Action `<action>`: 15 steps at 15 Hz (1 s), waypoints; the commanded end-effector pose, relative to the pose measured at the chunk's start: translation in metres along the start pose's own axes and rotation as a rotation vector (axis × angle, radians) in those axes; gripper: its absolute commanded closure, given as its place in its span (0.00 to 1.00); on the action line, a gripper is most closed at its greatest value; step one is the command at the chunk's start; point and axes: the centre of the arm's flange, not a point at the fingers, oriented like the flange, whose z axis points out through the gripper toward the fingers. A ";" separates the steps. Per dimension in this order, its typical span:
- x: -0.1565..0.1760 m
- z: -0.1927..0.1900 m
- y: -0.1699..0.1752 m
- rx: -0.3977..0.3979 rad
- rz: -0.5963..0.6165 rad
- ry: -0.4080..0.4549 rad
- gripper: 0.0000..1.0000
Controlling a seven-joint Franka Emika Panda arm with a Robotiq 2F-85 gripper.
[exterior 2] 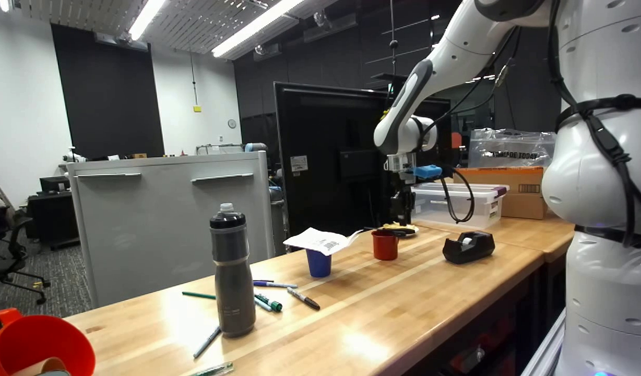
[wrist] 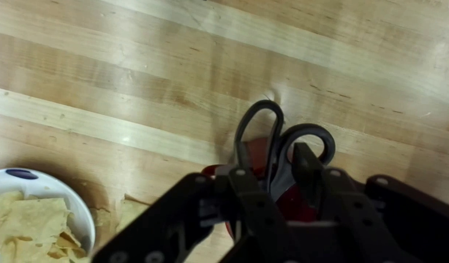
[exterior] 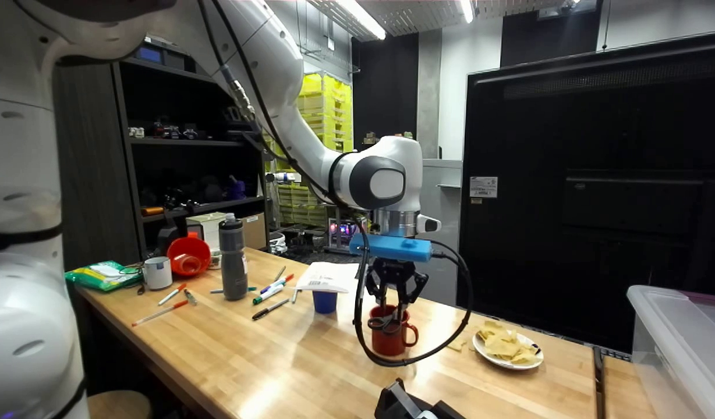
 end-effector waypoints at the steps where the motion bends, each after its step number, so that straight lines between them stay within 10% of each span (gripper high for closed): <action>1: 0.009 -0.001 -0.012 -0.015 -0.003 -0.018 0.63; 15: 0.017 0.020 -0.015 -0.019 0.038 -0.090 0.55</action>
